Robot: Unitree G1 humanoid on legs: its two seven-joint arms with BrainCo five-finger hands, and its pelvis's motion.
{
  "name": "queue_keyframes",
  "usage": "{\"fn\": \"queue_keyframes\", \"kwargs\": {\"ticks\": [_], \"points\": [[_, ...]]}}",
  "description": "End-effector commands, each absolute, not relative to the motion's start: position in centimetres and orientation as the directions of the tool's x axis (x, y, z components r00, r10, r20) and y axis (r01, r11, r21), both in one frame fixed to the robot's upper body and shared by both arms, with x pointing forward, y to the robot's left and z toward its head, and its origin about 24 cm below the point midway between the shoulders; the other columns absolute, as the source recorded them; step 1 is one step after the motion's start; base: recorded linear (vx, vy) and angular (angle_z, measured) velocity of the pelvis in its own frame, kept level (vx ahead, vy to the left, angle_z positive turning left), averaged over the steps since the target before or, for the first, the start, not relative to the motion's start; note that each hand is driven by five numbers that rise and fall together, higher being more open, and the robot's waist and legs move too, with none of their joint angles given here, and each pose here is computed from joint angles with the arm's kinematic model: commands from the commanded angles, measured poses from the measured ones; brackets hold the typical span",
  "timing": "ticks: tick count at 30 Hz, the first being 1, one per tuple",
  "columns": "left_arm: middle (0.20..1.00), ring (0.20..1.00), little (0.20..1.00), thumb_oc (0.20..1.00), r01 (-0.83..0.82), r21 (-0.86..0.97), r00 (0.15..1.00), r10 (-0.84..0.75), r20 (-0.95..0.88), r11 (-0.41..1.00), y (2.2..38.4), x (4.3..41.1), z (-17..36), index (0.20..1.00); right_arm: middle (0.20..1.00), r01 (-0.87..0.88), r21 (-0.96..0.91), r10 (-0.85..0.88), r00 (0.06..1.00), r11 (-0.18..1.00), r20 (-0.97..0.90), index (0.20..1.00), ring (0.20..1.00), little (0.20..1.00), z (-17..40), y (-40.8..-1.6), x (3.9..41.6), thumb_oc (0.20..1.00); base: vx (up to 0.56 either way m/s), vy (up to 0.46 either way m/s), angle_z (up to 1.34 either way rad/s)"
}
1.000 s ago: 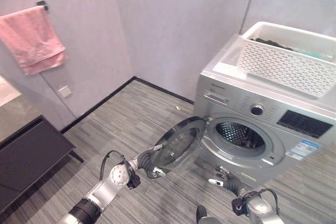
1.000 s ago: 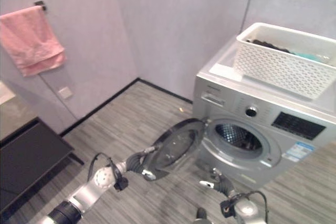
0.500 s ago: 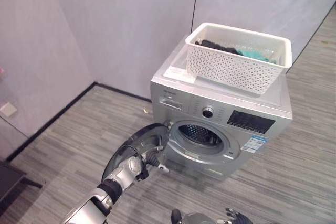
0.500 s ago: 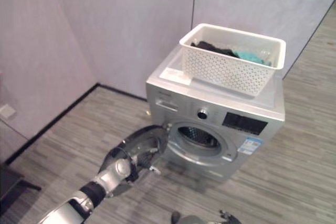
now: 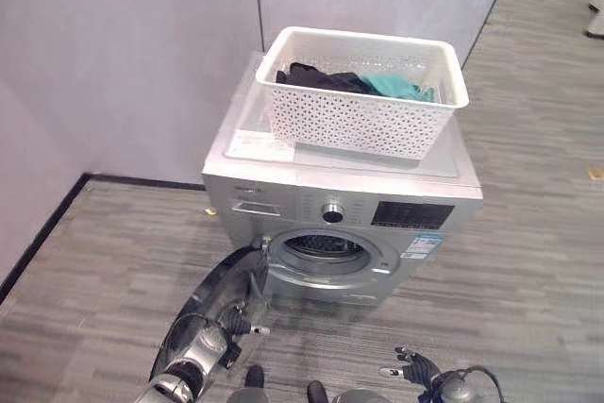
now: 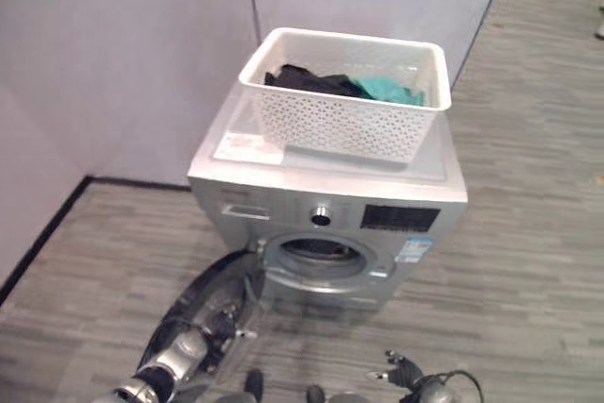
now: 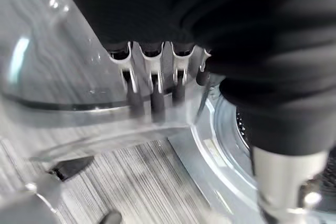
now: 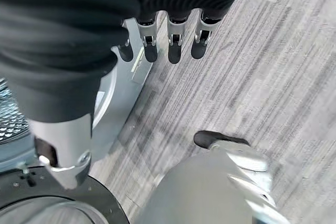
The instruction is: Grab the laundry basket,head to the washer,open it,put in the laundry and shut it.
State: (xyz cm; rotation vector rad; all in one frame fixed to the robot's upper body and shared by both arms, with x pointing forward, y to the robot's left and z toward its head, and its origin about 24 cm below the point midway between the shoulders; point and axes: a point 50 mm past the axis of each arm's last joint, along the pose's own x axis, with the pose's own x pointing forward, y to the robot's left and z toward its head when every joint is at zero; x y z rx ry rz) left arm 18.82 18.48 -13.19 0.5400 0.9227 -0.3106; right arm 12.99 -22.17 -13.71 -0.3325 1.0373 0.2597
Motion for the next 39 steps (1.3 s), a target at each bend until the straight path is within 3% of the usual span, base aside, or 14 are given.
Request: {"fn": "queue_keyframes", "kwargs": {"ticks": [1,8,13,15,17,18,21,23,27,30,31,36,37,39], "points": [[1.0,1.0,1.0,1.0,0.389,0.518,0.598,0.218,-0.771,0.762,25.8,19.1,-11.7,1.0,1.0,-0.411,-0.14,0.079,0.472,0.901,-0.878,1.0,1.0,1.0,-14.0,-21.7,11.5,1.0,0.06,0.107,-0.23],[1.0,1.0,1.0,1.0,0.265,0.574,0.507,0.394,-0.767,0.775,30.9,15.4,-11.5,1.0,1.0,-0.352,-0.143,0.017,0.414,0.925,-0.91,1.0,1.0,1.0,-14.9,-22.9,9.4,1.0,0.05,0.135,-0.16],[1.0,1.0,1.0,1.0,0.11,0.56,0.45,0.461,-0.765,0.821,32.5,12.4,-11.8,1.0,1.0,-0.03,-0.204,-0.169,0.446,0.979,-0.879,1.0,1.0,1.0,-14.3,-26.2,9.2,1.0,0.05,0.12,-0.13],[1.0,1.0,1.0,1.0,-0.029,0.524,0.482,0.471,-0.739,0.852,32.4,12.8,-11.4,1.0,1.0,0.101,-0.217,-0.239,0.468,0.971,-0.851,1.0,1.0,1.0,-13.7,-27.5,9.2,1.0,0.02,0.061,0.02],[1.0,1.0,1.0,1.0,-0.029,0.523,0.481,0.471,-0.74,0.852,32.4,12.7,-11.4,1.0,1.0,0.101,-0.217,-0.239,0.467,0.971,-0.851,1.0,1.0,1.0,-13.7,-27.5,9.2,1.0,0.01,0.057,0.02],[1.0,1.0,1.0,1.0,-0.153,0.438,0.603,0.435,-0.669,0.886,31.6,14.3,-10.1,1.0,1.0,0.322,-0.21,-0.347,0.466,0.923,-0.814,1.0,1.0,1.0,-13.0,-29.2,8.6,1.0,0.01,0.103,0.02],[1.0,1.0,1.0,1.0,-0.143,0.395,0.696,0.375,-0.612,0.908,30.0,15.5,-8.8,1.0,1.0,0.518,-0.215,-0.5,0.507,0.828,-0.703,1.0,1.0,1.0,-11.0,-31.3,10.0,1.0,-0.01,0.093,0.08],[1.0,1.0,1.0,1.0,-0.142,0.395,0.696,0.375,-0.613,0.908,29.9,15.5,-8.8,1.0,1.0,0.519,-0.216,-0.501,0.505,0.827,-0.703,1.0,1.0,1.0,-11.0,-31.3,10.0,1.0,-0.02,0.044,0.01],[1.0,1.0,1.0,1.0,-0.159,0.362,0.745,0.352,-0.566,0.918,28.7,16.7,-8.1,1.0,1.0,0.702,-0.21,-0.714,0.57,0.68,-0.407,1.0,1.0,1.0,-5.4,-33.9,13.8,1.0,-0.02,0.088,0.08],[1.0,1.0,1.0,1.0,-0.169,0.352,0.755,0.351,-0.554,0.921,28.4,17.1,-7.9,1.0,1.0,0.73,-0.21,-0.757,0.6,0.651,-0.259,1.0,1.0,1.0,-2.6,-34.2,15.5,1.0,0.0,0.071,0.07],[1.0,1.0,1.0,1.0,-0.179,0.351,0.752,0.357,-0.554,0.919,28.2,17.0,-8.0,1.0,1.0,0.752,-0.197,-0.773,0.632,0.629,-0.053,1.0,1.0,1.0,1.6,-34.0,17.4,1.0,0.06,0.048,0.0],[1.0,1.0,1.0,1.0,-0.177,0.351,0.757,0.355,-0.548,0.92,28.1,17.2,-8.0,1.0,1.0,0.763,-0.189,-0.774,0.633,0.618,0.024,1.0,1.0,1.0,3.1,-34.0,18.0,1.0,0.02,0.005,0.08],[1.0,1.0,1.0,1.0,-0.159,0.367,0.733,0.359,-0.578,0.916,27.7,16.8,-8.8,1.0,1.0,0.775,0.036,-0.691,0.54,0.631,0.481,1.0,1.0,1.0,13.8,-31.4,21.3,1.0,0.17,-0.049,-0.08],[1.0,1.0,1.0,1.0,-0.139,0.376,0.728,0.352,-0.588,0.916,27.5,16.6,-9.1,1.0,1.0,0.744,0.097,-0.628,0.477,0.661,0.615,1.0,1.0,1.0,17.4,-29.9,21.9,1.0,0.17,-0.066,0.17]]}}
